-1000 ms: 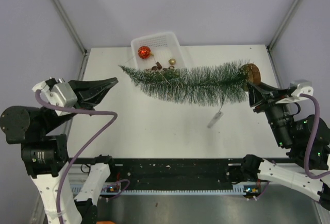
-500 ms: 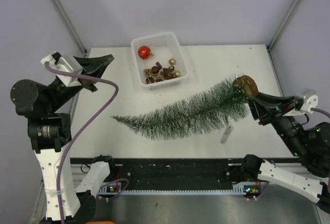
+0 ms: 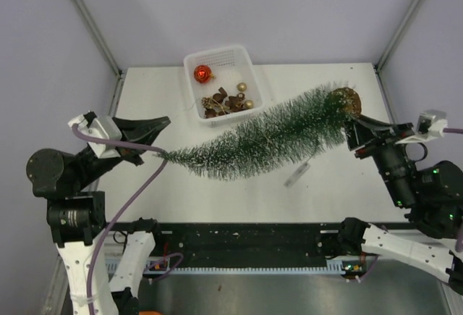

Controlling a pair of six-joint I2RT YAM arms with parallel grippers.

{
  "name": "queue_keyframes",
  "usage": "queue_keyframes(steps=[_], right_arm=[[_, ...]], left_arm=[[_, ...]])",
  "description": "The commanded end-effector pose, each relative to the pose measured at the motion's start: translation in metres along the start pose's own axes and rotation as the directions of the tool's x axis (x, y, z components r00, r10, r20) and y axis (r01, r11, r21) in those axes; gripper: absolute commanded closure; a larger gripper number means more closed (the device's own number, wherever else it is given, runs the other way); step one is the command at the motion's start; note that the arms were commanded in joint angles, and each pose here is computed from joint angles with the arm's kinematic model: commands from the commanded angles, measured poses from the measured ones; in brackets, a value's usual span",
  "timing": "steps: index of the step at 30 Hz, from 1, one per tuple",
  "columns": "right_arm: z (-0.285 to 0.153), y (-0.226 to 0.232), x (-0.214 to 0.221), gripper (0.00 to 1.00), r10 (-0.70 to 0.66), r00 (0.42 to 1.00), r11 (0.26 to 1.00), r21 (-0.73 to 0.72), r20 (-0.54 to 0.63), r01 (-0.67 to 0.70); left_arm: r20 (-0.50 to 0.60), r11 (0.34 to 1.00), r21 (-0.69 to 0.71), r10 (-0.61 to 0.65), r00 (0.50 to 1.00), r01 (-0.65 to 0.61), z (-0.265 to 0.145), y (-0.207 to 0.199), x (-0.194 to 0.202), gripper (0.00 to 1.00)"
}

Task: Decorate the small christmas tree

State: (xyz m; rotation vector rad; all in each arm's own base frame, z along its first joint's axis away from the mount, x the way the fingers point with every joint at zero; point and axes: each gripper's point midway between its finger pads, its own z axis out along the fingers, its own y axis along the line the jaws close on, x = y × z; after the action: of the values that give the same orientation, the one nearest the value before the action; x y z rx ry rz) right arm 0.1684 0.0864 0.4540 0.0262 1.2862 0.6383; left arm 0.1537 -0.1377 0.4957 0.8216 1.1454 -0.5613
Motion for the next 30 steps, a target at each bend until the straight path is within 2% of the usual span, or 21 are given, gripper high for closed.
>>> queue_keyframes(steps=[1, 5, 13, 17, 23, 30], right_arm=[[0.027, 0.000, 0.000, 1.00, 0.100, 0.994, 0.984, 0.144, 0.042, -0.106], [0.037, 0.006, 0.010, 1.00, 0.117, 0.993, 0.979, 0.162, 0.024, -0.119], [0.033, 0.018, 0.005, 1.00, 0.122, 0.992, 0.990, 0.061, 0.033, -0.124], [0.021, 0.011, 0.000, 1.00, 0.176, 0.983, 0.982, 0.056, 0.051, -0.178], [0.021, 0.016, 0.009, 1.00, 0.226, 0.974, 0.973, 0.053, 0.012, -0.227], [0.041, 0.025, 0.028, 1.00, 0.103, 0.991, 0.991, 0.094, -0.082, -0.096]], left_arm=[[0.040, 0.998, 0.050, -0.030, 0.999, 0.028, -0.010, -0.028, -0.014, 1.00], [0.064, 0.998, 0.040, -0.048, 0.997, 0.046, -0.018, -0.041, -0.023, 1.00], [0.181, 0.986, 0.040, -0.165, 0.969, 0.161, -0.027, -0.058, -0.057, 1.00], [0.191, 0.980, 0.063, -0.199, 0.961, 0.191, -0.028, -0.063, -0.064, 1.00], [0.188, 0.974, 0.087, -0.220, 0.957, 0.207, -0.028, -0.067, -0.059, 1.00], [0.191, 0.986, 0.112, -0.146, 0.971, 0.127, -0.030, -0.074, -0.073, 1.00]])
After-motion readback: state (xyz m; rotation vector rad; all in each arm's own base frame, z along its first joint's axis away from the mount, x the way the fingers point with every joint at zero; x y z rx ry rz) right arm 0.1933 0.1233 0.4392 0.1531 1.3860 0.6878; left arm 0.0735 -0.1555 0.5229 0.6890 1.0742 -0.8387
